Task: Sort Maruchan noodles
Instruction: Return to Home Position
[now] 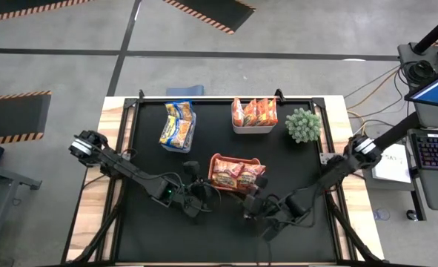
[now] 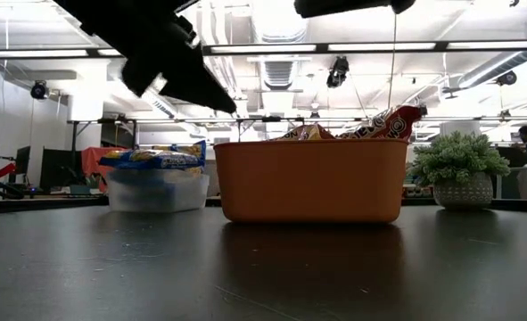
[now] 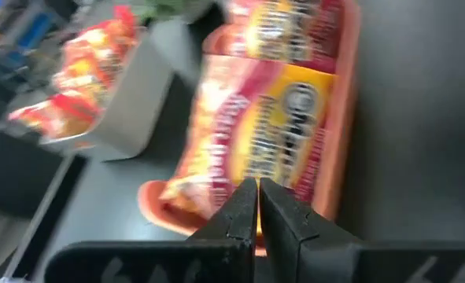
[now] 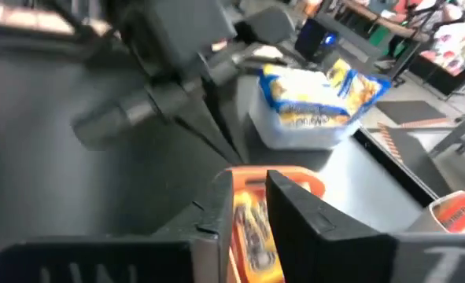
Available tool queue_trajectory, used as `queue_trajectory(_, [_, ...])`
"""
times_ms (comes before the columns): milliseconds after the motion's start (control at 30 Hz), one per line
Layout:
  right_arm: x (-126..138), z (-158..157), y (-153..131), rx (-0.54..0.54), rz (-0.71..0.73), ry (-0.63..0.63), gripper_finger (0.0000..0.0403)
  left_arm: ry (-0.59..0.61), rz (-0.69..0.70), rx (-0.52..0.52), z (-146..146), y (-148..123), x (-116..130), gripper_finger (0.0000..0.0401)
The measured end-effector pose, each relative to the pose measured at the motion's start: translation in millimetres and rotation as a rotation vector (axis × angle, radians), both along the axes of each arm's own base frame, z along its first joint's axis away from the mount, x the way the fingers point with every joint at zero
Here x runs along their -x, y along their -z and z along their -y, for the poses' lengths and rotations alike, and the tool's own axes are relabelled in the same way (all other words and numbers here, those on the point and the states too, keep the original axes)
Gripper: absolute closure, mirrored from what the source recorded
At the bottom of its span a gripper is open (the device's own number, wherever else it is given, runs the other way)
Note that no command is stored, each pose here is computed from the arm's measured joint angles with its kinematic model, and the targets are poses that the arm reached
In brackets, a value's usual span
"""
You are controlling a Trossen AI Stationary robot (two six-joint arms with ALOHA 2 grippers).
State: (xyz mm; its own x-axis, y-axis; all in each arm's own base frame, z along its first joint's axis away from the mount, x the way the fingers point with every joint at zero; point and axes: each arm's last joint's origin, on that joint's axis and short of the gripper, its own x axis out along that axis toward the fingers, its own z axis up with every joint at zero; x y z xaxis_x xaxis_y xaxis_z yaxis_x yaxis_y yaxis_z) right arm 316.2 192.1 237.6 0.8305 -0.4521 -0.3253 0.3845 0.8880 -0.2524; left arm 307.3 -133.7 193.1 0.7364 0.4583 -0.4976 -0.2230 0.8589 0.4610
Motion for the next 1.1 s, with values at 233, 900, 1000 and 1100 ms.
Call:
queue_trajectory(233, [40.3, 15.7, 7.1, 0.044, -0.086, -0.033, 0.0364, 0.162, -0.056, -0.043, 15.7, -7.3, 10.1, 0.0401])
queue_trajectory(900, [124.0, 107.9, 25.9, -0.002, 0.249, -0.362, 0.0371, 0.274, 0.478, 0.053, -64.4, -28.9, 120.6, 0.0401])
queue_trajectory(1000, [134.0, 120.2, 26.2, -0.016, 0.282, -0.36, 0.0371, 0.251, 0.535, 0.067, -76.7, -23.4, 139.1, 0.0401])
queue_trajectory(1100, [142.7, 128.7, 23.9, -0.018, 0.324, -0.355, 0.0371, 0.228, 0.583, 0.076, -86.7, -18.8, 154.9, 0.0401])
